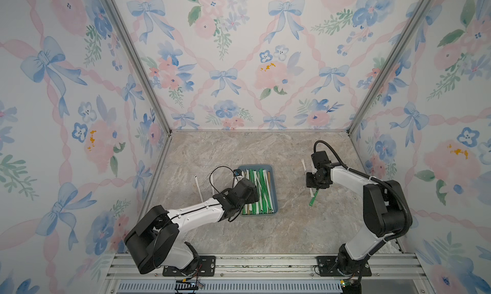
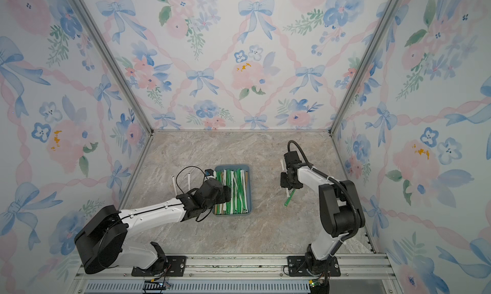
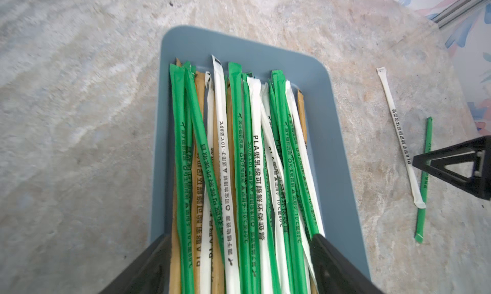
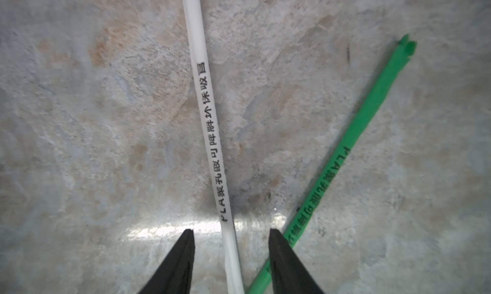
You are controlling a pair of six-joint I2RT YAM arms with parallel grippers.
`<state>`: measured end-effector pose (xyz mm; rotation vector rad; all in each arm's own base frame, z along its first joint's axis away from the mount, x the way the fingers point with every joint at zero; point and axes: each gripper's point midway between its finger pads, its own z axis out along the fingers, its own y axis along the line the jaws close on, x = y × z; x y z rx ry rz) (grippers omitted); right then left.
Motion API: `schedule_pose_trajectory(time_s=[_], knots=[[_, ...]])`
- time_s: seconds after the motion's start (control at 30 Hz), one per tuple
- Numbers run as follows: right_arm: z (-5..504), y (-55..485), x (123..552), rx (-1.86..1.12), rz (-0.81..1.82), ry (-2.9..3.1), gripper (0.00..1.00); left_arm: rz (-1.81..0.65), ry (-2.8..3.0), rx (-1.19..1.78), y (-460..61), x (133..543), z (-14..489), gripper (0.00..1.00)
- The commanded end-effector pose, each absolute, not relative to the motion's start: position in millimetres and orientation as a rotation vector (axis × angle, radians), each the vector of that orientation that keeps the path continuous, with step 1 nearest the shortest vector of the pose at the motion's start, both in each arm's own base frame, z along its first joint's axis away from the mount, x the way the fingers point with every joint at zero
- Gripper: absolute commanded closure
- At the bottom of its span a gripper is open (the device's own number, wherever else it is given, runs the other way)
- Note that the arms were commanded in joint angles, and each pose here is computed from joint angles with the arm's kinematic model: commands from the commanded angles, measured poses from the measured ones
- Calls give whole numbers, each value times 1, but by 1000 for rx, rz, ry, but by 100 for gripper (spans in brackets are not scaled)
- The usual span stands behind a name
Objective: Put the straws into the storage box
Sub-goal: Place the straw in the storage box, then pick up the straw from the center of the board, then place the straw in the storage box.
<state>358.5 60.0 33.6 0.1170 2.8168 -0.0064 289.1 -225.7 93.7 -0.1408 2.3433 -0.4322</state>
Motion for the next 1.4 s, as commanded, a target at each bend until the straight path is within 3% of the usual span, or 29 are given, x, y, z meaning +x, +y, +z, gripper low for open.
schedule_pose_trajectory(time_s=[0.0, 0.13, 0.53, 0.73, 0.97, 1.2, 1.37], knots=[[29, 55, 361, 102, -50, 2840, 54, -367, 2330, -138, -211, 284, 89, 12], [22, 54, 362, 95, -64, 2867, 58, -353, 2326, -140, -206, 282, 88, 11], [26, 56, 357, 90, -57, 2882, 91, -321, 2323, -138, -197, 281, 84, 11], [71, 73, 359, 120, 79, 2783, 94, -301, 2309, -163, -180, 280, 85, 11], [140, 152, 342, 101, 493, 2612, 93, -278, 2287, -272, -140, 283, 83, 10], [142, 248, 312, 27, 792, 2583, 93, -221, 2277, -334, -112, 285, 83, 10], [122, 280, 297, -21, 813, 2646, 92, -195, 2310, -395, -94, 286, 70, 11]])
